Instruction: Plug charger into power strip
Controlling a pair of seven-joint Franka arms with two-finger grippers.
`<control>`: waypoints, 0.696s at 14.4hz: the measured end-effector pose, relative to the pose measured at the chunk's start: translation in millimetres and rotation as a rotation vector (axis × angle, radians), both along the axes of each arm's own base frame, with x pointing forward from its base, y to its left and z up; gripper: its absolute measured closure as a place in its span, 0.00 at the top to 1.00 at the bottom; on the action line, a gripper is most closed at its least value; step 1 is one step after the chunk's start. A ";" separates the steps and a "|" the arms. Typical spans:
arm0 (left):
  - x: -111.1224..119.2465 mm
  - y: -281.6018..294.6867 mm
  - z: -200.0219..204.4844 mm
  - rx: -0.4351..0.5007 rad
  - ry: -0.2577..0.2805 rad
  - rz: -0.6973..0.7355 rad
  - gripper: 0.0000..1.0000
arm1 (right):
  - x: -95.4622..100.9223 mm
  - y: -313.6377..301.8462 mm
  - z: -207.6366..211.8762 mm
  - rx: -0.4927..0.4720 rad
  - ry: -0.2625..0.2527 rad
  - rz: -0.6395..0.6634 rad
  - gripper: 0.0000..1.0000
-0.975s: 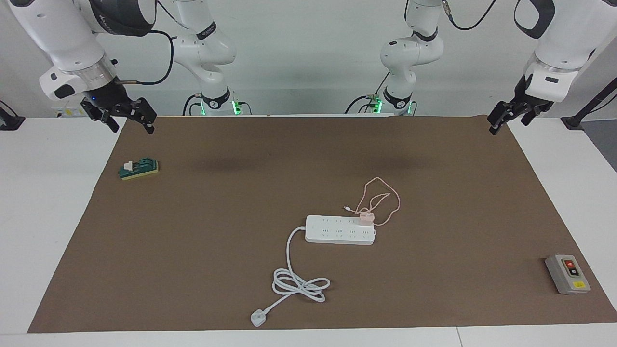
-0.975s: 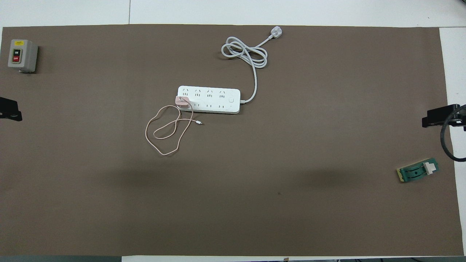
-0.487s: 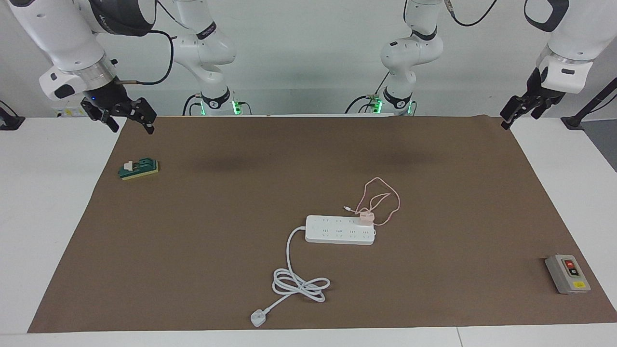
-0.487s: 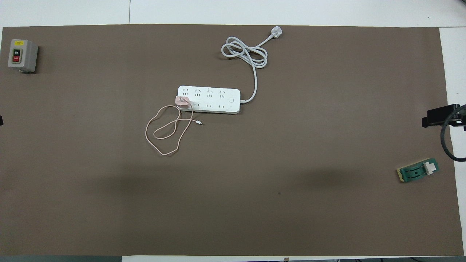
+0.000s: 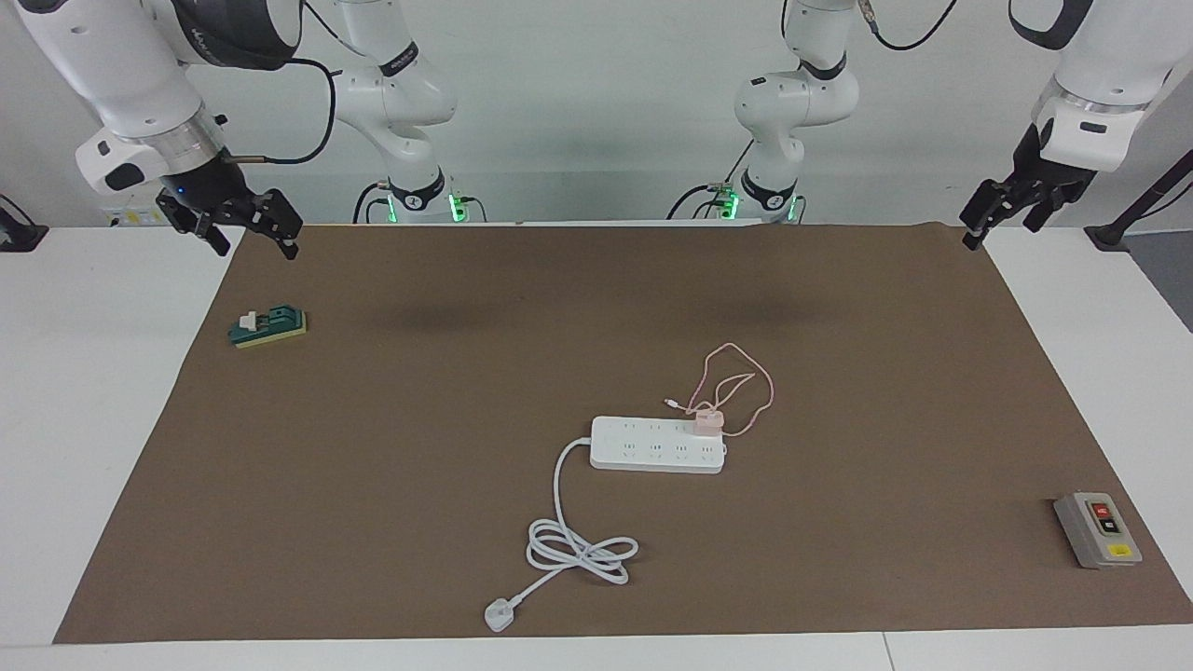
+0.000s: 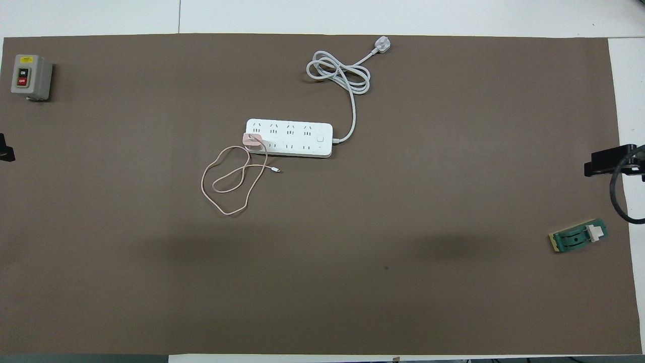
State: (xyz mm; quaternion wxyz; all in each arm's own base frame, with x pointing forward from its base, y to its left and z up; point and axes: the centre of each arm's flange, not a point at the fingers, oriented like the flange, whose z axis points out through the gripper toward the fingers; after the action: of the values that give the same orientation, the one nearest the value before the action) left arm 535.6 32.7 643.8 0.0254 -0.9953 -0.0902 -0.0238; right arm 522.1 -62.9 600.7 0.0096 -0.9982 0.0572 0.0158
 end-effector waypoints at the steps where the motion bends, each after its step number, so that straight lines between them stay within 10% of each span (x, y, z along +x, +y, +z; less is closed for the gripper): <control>1: 2.1 -4.1 -1.2 -0.020 0.003 -0.005 1.00 | 0.0 0.0 0.0 0.000 0.000 0.000 1.00; 10: 5.1 -33.0 -22.2 -0.060 0.078 -0.116 1.00 | 0.0 0.0 0.0 0.000 0.000 0.000 1.00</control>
State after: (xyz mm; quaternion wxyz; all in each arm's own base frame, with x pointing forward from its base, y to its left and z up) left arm 540.7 -0.3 621.6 -0.0023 -0.9993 -0.0323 0.0161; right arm 522.1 -62.9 600.7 0.0096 -0.9982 0.0572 0.0158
